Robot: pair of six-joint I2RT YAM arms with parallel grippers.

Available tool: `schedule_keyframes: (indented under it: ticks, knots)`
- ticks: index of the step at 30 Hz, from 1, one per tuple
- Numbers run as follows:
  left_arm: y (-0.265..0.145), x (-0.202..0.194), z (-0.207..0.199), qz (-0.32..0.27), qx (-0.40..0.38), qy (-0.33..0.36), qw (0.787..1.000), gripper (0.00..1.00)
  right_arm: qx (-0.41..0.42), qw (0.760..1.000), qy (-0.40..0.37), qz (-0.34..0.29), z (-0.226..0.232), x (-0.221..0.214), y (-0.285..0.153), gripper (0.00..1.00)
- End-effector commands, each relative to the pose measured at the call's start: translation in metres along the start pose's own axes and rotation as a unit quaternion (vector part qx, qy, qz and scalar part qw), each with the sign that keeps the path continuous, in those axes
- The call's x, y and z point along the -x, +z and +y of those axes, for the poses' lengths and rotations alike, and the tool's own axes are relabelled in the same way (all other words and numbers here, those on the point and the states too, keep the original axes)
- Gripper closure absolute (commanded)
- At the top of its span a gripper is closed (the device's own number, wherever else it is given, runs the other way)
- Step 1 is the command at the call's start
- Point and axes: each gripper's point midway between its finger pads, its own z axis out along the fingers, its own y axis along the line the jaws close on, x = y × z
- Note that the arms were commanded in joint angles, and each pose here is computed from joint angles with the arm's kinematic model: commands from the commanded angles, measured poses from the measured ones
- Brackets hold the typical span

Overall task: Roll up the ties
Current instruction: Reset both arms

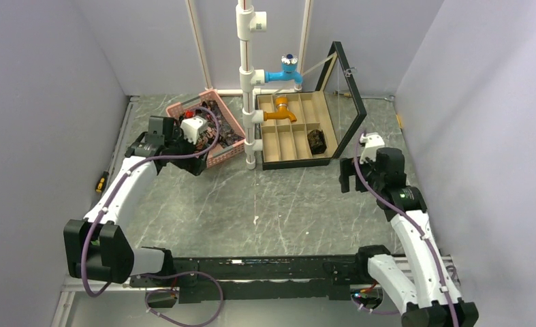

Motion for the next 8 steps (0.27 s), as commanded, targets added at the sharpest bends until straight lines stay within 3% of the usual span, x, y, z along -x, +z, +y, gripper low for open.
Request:
schedule_keyframes:
  ticks: [1,8]
  knots:
    - [-0.013,-0.013,0.007,0.032,0.033,-0.052,0.998,0.01,-0.056,0.997,0.044,-0.018,-0.03,0.003,-0.01,0.0]
    - [-0.025,-0.011,0.015,0.011,0.056,-0.068,0.996,0.01,-0.066,0.996,0.052,-0.036,-0.038,0.006,-0.02,0.0]
